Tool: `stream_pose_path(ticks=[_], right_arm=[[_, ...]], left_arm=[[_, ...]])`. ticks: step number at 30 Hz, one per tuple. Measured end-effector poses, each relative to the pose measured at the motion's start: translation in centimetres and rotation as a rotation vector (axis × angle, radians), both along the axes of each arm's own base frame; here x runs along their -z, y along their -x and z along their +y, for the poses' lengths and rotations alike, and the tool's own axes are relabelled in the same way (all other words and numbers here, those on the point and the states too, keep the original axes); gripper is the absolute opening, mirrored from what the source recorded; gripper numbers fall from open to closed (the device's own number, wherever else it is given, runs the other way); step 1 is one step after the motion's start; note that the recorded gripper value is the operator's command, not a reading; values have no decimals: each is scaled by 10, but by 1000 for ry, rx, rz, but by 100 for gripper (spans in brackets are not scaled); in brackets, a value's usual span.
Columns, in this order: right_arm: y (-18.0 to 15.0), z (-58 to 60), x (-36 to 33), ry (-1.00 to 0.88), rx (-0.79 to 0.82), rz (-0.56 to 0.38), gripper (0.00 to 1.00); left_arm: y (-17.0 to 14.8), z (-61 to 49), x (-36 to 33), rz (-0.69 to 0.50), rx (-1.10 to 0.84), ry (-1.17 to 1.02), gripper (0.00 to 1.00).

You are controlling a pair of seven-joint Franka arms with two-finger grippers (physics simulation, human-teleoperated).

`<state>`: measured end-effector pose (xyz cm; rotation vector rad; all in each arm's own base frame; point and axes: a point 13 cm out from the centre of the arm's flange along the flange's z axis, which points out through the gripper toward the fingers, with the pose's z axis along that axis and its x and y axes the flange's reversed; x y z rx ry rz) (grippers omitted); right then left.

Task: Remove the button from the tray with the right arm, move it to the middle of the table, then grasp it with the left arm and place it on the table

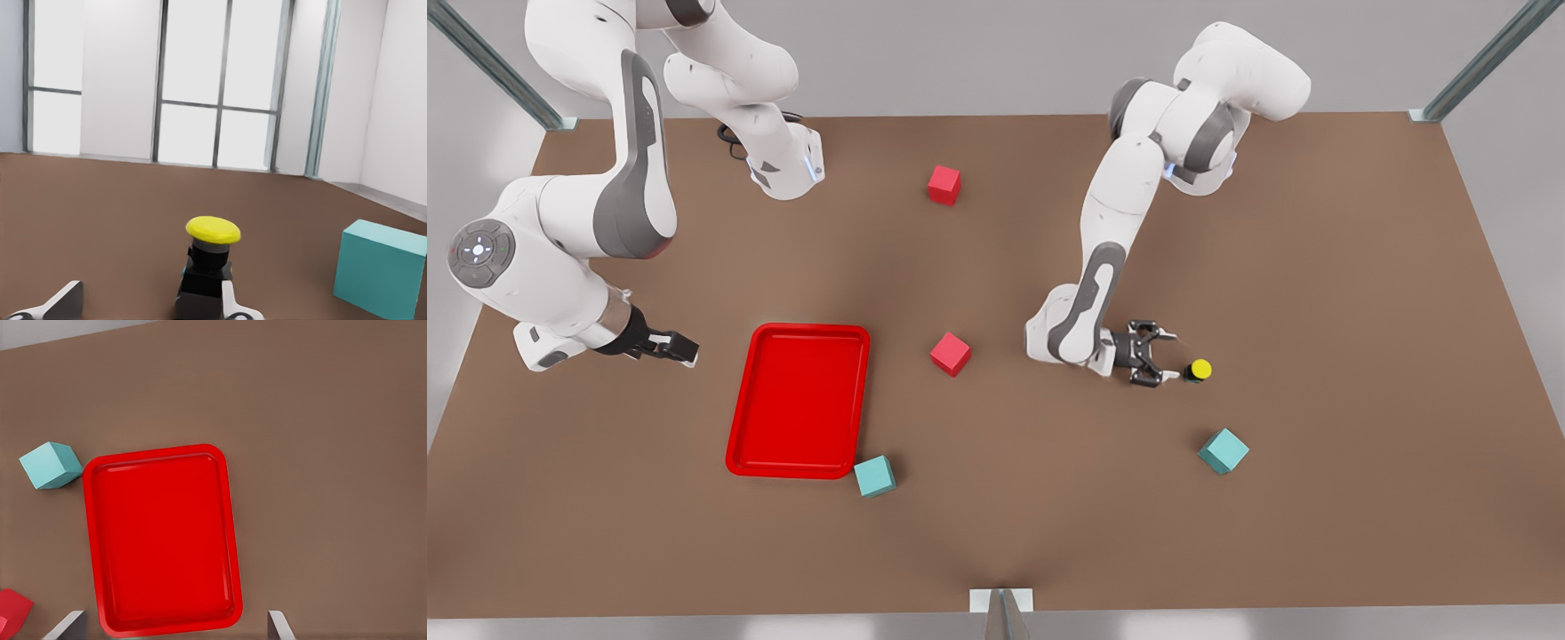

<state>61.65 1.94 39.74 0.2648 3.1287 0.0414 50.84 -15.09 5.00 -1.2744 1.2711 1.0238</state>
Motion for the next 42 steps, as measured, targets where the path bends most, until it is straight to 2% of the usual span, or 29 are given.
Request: stream_pose_path(ticks=[6,9,11,14,17,20,22,23,24,26,32,42], right_arm=[[0,0,0,0,0,0,100],[0,0,0,0,0,0,100],[0,0,0,-1,0,0,100],[0,0,0,-1,0,0,100],[0,0,0,-1,-1,0,100],[0,0,0,-1,-1,-1,100],[0,0,0,-1,-1,0,100],[0,0,0,-1,-1,0,100],[0,0,0,-1,-1,0,100],[0,0,0,-1,-1,0,100],[0,0,-1,-1,-1,-1,100],[0,0,-1,-2,-1,-1,100]], left_arm=[[5,-17,-53,-13,-17,47,100],[-2,-25,-128,-48,-46,145,100],[-4,-36,-192,-58,-85,296,100],[-9,-43,-264,-3,-169,616,100],[-31,-36,-304,110,-251,969,100],[-55,37,-317,244,-329,1314,100],[-68,87,-341,303,-248,1464,100],[-64,95,-351,356,-161,1481,100],[-49,91,-353,432,-65,1484,100],[-42,84,-350,559,114,1475,100],[-61,69,-352,822,544,1400,100],[-69,70,-340,1124,932,1277,100]])
